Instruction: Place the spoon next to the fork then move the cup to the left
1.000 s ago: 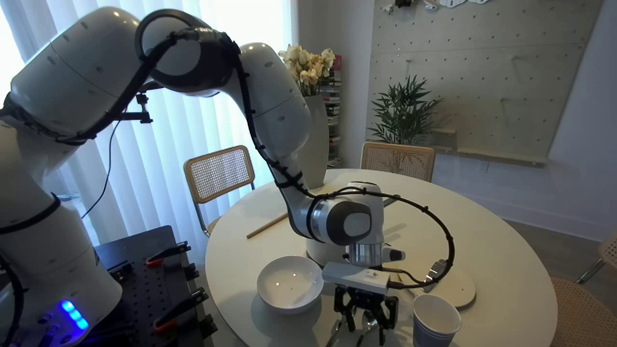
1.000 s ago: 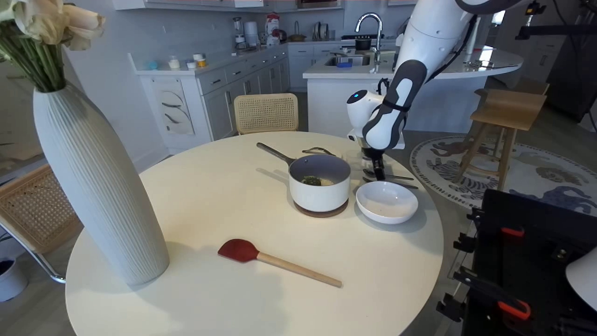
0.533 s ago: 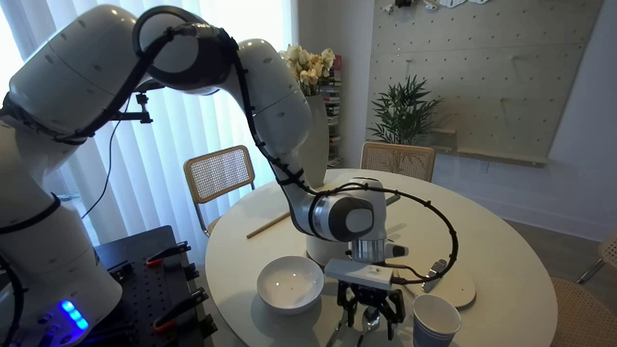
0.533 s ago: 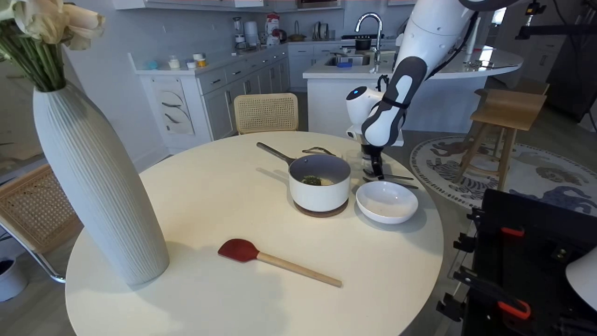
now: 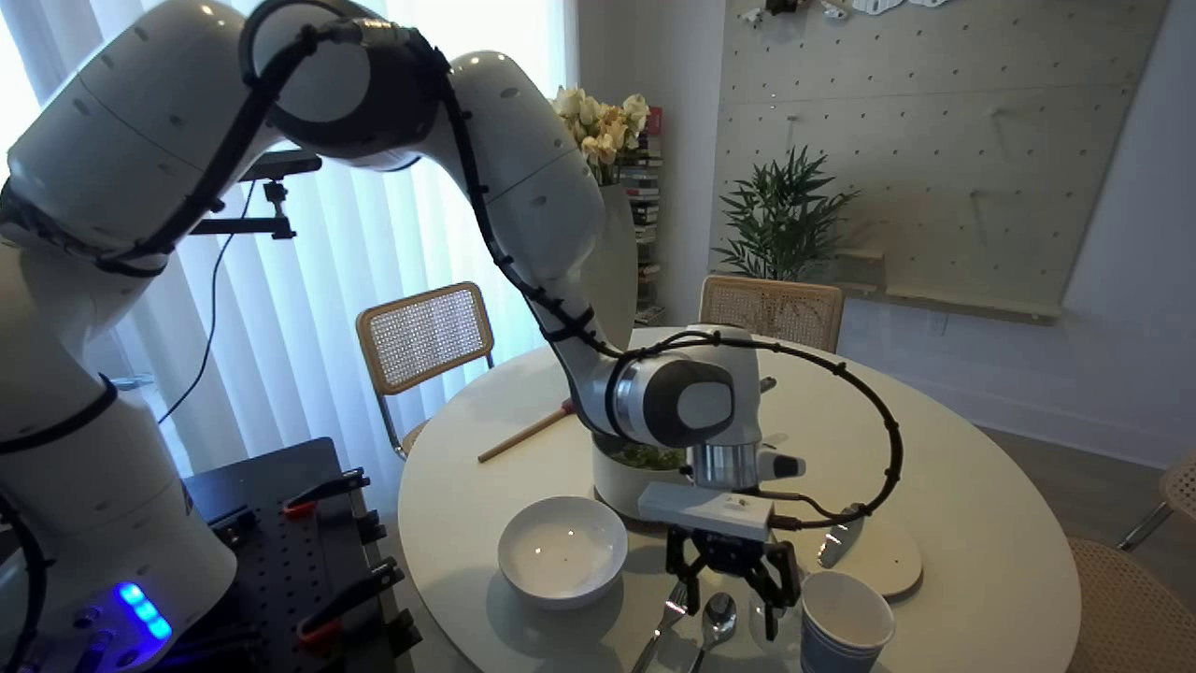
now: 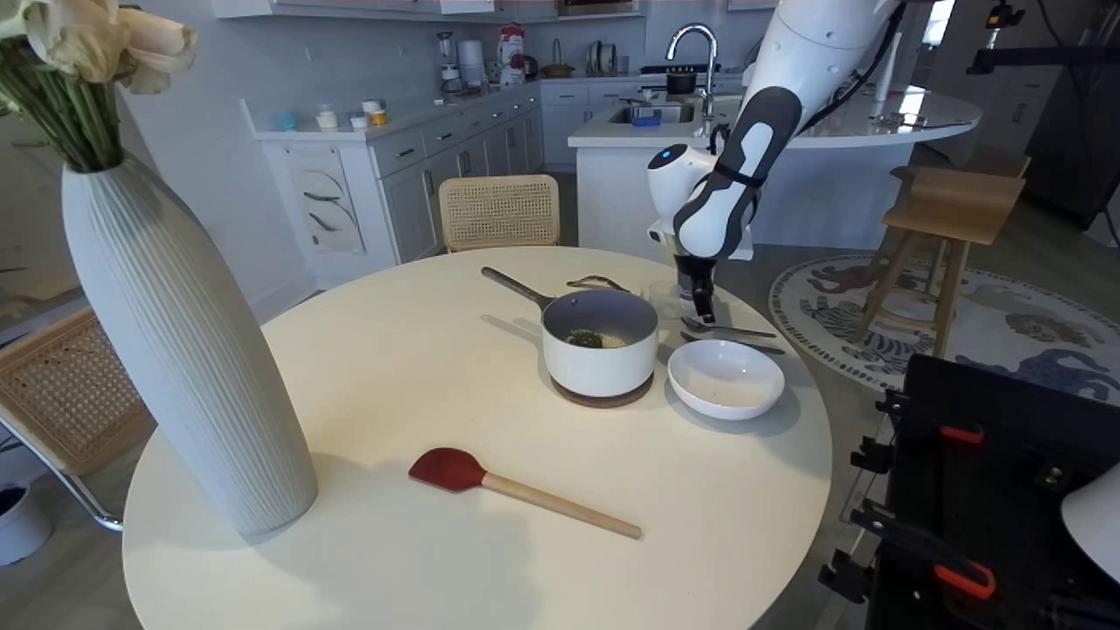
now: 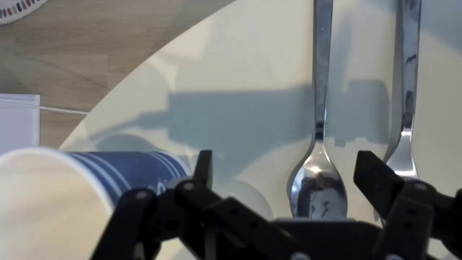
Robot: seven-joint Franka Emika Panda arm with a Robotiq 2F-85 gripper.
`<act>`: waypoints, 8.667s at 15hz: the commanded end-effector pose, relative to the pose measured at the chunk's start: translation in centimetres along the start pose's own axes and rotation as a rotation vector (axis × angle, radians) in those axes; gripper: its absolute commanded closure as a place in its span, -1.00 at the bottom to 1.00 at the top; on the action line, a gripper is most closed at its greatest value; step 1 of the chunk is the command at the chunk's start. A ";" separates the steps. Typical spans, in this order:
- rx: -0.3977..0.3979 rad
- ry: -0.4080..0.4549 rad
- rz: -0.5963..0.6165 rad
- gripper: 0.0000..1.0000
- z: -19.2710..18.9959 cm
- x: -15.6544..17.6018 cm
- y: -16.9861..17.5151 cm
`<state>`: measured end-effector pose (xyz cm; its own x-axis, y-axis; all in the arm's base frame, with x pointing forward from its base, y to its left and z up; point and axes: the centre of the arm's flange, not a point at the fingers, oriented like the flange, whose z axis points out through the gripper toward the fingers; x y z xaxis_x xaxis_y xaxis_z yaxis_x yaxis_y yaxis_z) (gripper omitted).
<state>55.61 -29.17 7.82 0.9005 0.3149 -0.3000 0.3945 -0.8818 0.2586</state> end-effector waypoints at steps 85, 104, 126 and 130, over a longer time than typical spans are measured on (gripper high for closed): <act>0.229 0.463 0.445 -1.00 -6.0 -15.8 16.4; 0.262 0.838 0.411 -1.00 -1.2 -20.6 7.7; 0.112 0.564 0.348 -1.00 -5.7 -5.8 10.3; 0.132 0.463 0.276 -1.00 -6.2 -2.5 13.1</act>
<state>55.01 -37.13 17.44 0.9567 0.1427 0.2535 0.1039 -0.9815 0.1605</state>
